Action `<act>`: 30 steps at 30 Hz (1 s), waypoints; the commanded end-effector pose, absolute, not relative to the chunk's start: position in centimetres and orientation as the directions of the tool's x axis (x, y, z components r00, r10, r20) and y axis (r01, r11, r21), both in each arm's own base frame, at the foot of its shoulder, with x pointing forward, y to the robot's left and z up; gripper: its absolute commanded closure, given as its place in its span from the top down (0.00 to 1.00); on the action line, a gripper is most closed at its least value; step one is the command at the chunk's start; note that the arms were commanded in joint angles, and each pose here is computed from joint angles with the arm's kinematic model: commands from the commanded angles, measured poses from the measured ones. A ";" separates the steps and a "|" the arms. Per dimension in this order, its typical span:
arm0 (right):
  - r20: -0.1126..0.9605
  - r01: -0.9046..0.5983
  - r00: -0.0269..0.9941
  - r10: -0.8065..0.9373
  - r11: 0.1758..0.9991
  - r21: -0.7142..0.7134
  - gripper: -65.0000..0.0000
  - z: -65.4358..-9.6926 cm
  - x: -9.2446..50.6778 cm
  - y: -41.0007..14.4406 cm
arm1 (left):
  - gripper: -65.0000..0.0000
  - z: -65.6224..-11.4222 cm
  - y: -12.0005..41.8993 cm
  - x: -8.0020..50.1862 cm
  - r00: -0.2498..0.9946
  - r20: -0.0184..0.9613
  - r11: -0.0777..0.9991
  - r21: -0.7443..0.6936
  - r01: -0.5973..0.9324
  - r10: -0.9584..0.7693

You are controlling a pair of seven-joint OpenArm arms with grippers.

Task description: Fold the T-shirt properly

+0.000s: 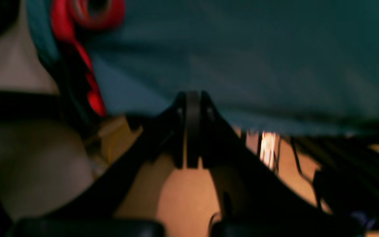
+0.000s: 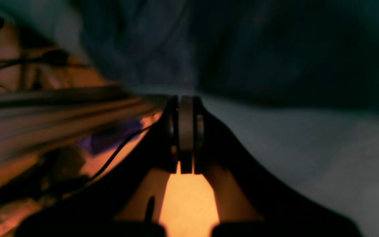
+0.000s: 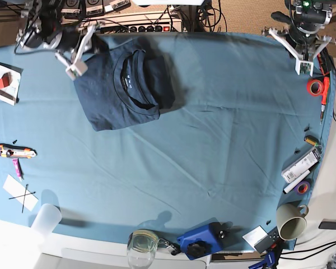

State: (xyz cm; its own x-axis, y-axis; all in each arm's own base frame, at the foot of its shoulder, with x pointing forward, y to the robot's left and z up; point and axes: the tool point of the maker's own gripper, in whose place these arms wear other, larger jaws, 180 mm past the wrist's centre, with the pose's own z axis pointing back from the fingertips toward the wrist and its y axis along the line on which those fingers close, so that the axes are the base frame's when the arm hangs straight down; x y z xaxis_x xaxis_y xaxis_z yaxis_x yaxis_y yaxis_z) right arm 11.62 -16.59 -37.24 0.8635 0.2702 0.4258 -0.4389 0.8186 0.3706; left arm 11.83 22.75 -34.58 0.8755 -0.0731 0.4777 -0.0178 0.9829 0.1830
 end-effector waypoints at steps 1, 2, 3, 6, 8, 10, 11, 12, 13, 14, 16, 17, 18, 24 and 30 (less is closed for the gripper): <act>0.436 -0.454 0.856 0.279 0.808 0.375 0.00 -36.8 11.1 -16.5 | 0.00 -34.1 22.9 11.5 0.872 0.482 0.981 0.196 -0.009 -0.088; 0.414 -0.444 0.867 0.277 0.807 0.390 0.00 -37.1 10.1 -16.4 | 0.00 -34.3 22.9 11.0 0.879 0.469 0.981 0.196 -0.007 -0.087; 0.391 -0.434 0.878 0.278 0.807 0.400 0.00 -37.4 9.1 -16.4 | 0.00 -34.5 22.9 10.5 0.887 0.454 0.981 0.196 -0.006 -0.085; 0.328 -0.405 0.902 0.280 0.809 0.426 0.00 -37.9 6.5 -16.5 | 0.00 -35.0 22.9 8.6 0.910 0.406 0.981 0.195 0.004 -0.085; 0.283 -0.391 0.914 0.290 0.817 0.424 0.00 -38.4 5.0 -16.8 | 0.00 -35.4 22.9 7.2 0.926 0.367 0.981 0.194 0.011 -0.083; 0.233 -0.383 0.921 0.311 0.832 0.402 0.00 -38.9 3.6 -17.5 | 0.00 -36.0 23.0 5.6 0.943 0.323 0.982 0.190 0.016 -0.077; 0.209 -0.379 0.924 0.320 0.838 0.392 0.00 -39.1 3.0 -17.9 | 0.00 -36.2 23.0 4.8 0.951 0.300 0.982 0.189 0.018 -0.075; 0.189 -0.376 0.926 0.327 0.842 0.387 0.00 -39.3 2.4 -18.1 | 0.00 -36.5 23.1 4.0 0.958 0.278 0.982 0.189 0.020 -0.073; 0.170 -0.373 0.928 0.332 0.846 0.382 0.00 -39.4 1.8 -18.3 | 0.00 -36.7 23.1 3.3 0.964 0.257 0.982 0.188 0.021 -0.070; 0.151 -0.369 0.929 0.337 0.849 0.377 0.00 -39.5 1.2 -18.5 | 0.00 -36.9 23.2 2.6 0.969 0.237 0.982 0.186 0.021 -0.065; 0.117 -0.354 0.935 0.336 0.855 0.379 0.00 -39.8 0.2 -18.8 | 0.00 -37.5 23.0 1.2 0.978 0.204 0.984 0.176 0.005 -0.041; 0.102 -0.344 0.938 0.331 0.856 0.385 0.00 -40.0 -0.3 -18.9 | 0.00 -37.8 22.8 0.5 0.982 0.185 0.986 0.166 -0.010 -0.022; 0.086 -0.331 0.942 0.324 0.858 0.392 0.00 -40.2 -0.8 -19.0 | 0.00 -38.2 22.6 -0.3 0.986 0.166 0.987 0.158 -0.022 -0.005; -0.050 -0.214 0.964 0.260 0.877 0.429 0.00 -42.5 -4.4 -20.2 | 0.00 -41.2 21.1 -4.5 0.998 0.046 0.996 0.074 -0.055 0.052; -0.176 -0.081 0.970 0.170 0.901 0.427 0.00 -45.5 -7.0 -21.9 | 0.00 -45.1 20.9 -6.6 0.995 -0.020 0.995 0.017 -0.100 0.100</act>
State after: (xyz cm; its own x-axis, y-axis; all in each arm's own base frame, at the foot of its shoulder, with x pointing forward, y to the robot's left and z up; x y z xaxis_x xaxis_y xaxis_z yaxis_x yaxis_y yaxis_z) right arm -6.83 -21.52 -45.83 0.9716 0.1631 -0.1713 -0.0742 0.8979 0.4339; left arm -6.32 20.61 -45.42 0.9936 0.1114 -0.0185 -0.1113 0.9938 0.0085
